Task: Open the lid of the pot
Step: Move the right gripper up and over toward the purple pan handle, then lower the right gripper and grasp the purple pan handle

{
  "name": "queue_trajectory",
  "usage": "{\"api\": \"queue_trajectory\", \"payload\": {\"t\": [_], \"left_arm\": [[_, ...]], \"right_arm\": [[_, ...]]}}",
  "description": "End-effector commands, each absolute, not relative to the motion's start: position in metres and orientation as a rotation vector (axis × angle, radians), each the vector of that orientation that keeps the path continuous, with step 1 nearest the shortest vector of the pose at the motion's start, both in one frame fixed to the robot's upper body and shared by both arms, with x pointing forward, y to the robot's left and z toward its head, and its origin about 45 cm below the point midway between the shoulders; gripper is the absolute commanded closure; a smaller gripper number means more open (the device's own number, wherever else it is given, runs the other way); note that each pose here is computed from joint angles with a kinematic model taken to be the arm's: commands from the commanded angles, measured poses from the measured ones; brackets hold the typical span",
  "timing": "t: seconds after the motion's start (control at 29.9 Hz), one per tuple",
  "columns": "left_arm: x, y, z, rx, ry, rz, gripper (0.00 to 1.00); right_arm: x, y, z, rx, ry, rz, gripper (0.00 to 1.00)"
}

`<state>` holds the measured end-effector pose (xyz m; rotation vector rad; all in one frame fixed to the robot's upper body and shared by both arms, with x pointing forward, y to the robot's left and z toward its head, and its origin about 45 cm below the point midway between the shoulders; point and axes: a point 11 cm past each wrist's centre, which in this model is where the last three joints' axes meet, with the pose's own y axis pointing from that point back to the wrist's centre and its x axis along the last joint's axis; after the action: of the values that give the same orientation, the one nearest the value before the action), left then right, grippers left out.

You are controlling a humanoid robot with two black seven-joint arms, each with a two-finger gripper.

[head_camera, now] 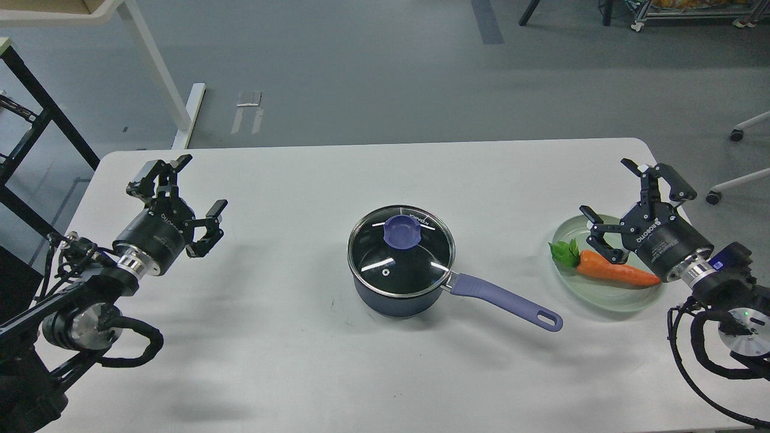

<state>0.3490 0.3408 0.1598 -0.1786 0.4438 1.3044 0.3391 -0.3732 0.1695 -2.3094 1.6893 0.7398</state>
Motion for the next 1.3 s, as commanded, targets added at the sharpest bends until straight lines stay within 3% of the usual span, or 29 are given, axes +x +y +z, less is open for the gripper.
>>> {"api": "queue_trajectory", "payload": {"t": [0.0,0.23,0.37,0.54,0.74,0.87,1.1,1.27], "left_arm": [[0.349,0.341,0.160,-0.179,0.443,1.304,0.01],[0.352,0.345,0.165,-0.175,0.430,1.301,0.01],[0.359,0.364,0.171,-0.153,0.389,1.330,0.01],[0.376,0.374,0.197,-0.170,0.314,1.335,0.01],[0.383,0.368,0.212,-0.200,0.293,1.283,0.01],[0.388,0.362,0.220,-0.203,0.271,1.264,0.01],[0.389,0.359,0.223,-0.200,0.260,1.252,0.01],[0.388,0.351,0.225,-0.204,0.262,1.227,0.01]], "right_arm": [[0.339,-0.374,0.170,-2.309,1.691,0.737,0.00],[0.340,-0.375,0.175,-2.318,1.680,0.723,0.00],[0.346,-0.377,0.203,-2.386,1.642,0.634,0.00],[0.356,-0.363,0.277,-2.722,1.487,0.223,0.00],[0.345,-0.333,0.328,-3.112,1.221,-0.430,0.00],[0.327,-0.309,0.324,-3.320,0.946,-0.962,0.00],[0.286,-0.298,0.281,-3.399,0.185,-1.866,0.00],[0.275,-0.298,0.257,-3.329,-0.164,-2.115,0.00]]}}
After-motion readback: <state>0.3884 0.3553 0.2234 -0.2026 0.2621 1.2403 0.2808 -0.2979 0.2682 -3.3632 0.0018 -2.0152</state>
